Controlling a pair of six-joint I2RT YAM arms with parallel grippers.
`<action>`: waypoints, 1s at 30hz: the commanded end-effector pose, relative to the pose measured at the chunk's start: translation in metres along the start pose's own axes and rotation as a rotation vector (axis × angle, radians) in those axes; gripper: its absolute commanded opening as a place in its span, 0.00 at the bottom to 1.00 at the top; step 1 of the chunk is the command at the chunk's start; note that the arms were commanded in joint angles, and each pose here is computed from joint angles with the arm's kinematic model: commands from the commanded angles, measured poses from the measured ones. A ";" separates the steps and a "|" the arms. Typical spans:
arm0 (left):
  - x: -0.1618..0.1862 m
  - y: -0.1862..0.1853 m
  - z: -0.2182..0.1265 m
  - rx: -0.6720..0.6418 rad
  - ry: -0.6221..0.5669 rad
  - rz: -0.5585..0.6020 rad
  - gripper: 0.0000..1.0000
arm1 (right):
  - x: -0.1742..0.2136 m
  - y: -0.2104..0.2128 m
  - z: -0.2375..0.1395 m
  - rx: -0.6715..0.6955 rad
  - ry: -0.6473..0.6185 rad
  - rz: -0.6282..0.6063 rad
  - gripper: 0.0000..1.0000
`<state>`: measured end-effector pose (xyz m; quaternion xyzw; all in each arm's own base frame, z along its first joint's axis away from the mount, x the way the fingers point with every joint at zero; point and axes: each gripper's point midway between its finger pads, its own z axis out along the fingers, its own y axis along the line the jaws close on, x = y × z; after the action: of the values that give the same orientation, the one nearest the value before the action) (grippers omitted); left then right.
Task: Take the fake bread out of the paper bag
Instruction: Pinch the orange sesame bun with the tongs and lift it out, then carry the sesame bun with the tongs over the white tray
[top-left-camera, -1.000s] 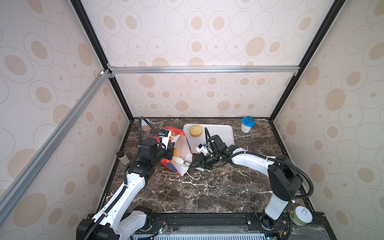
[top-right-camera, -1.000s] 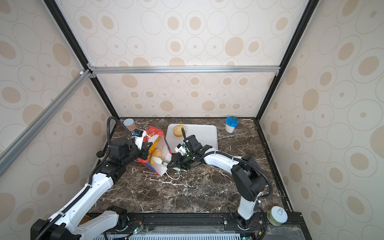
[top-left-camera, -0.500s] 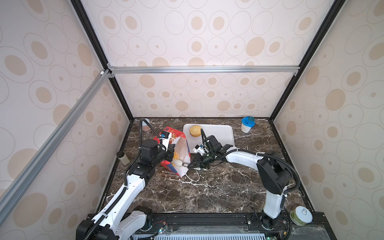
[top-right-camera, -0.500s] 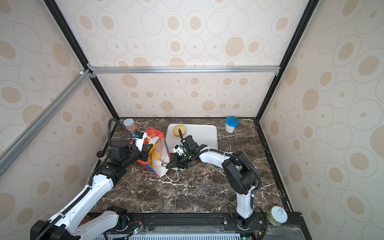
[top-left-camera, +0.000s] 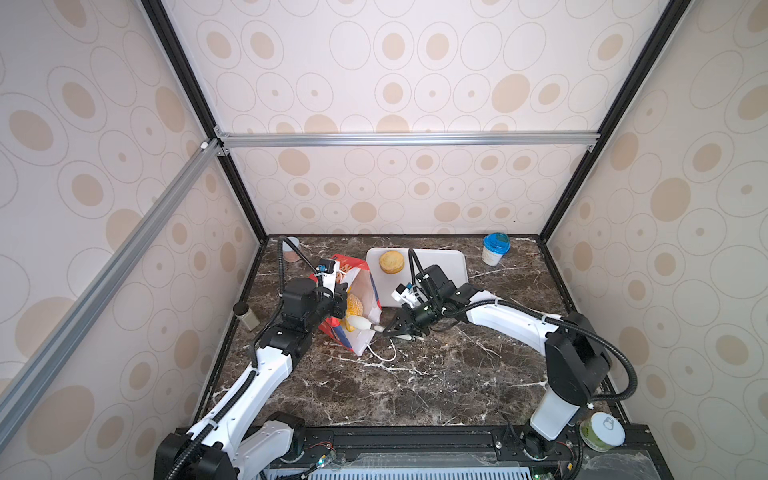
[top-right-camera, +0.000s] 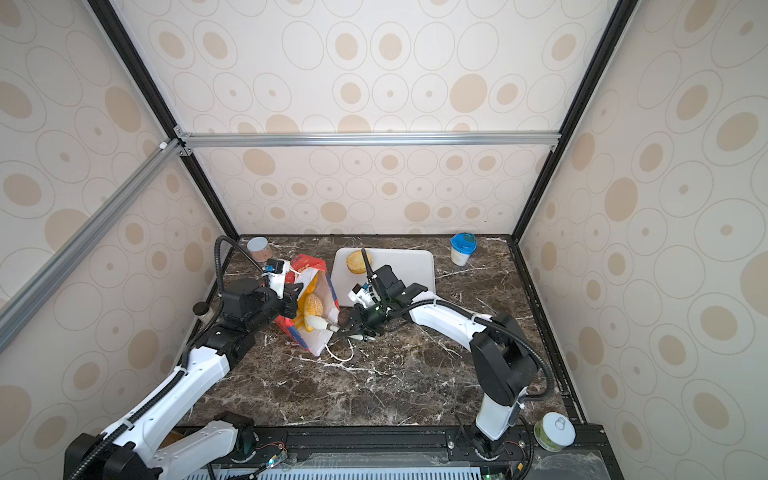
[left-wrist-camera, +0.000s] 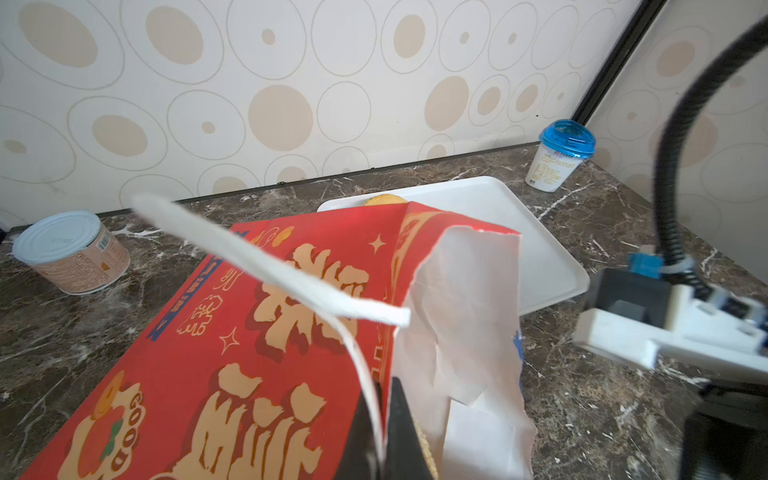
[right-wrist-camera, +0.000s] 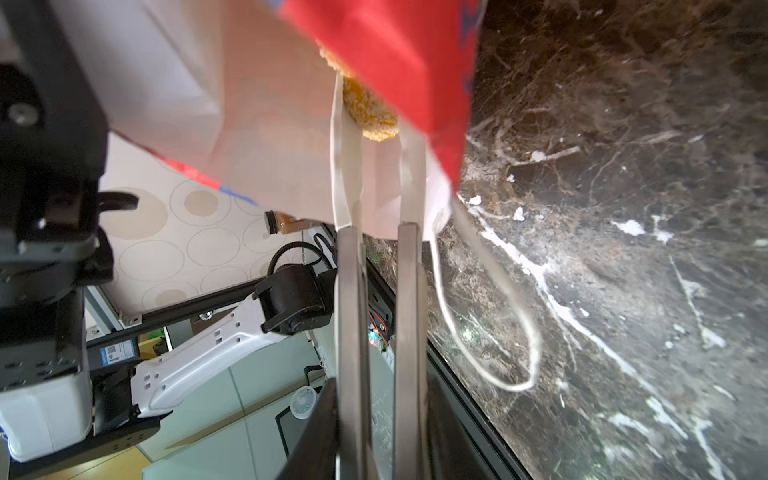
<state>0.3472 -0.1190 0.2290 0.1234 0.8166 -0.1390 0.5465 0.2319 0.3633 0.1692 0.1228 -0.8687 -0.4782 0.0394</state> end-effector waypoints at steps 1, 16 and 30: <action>-0.034 0.016 0.001 -0.099 -0.090 -0.021 0.00 | 0.009 0.006 -0.012 0.016 0.008 -0.050 0.00; -0.045 0.065 0.027 -0.258 -0.111 -0.107 0.00 | 0.046 0.046 -0.059 -0.014 0.025 -0.195 0.00; -0.050 0.072 0.008 -0.273 -0.125 -0.109 0.00 | -0.023 -0.043 -0.172 0.106 -0.400 -0.021 0.00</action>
<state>0.4017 -0.0579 0.2353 -0.0019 0.8206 -0.0524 0.5691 0.2703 0.2133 0.2447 0.0349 -0.8766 -0.4618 -0.1308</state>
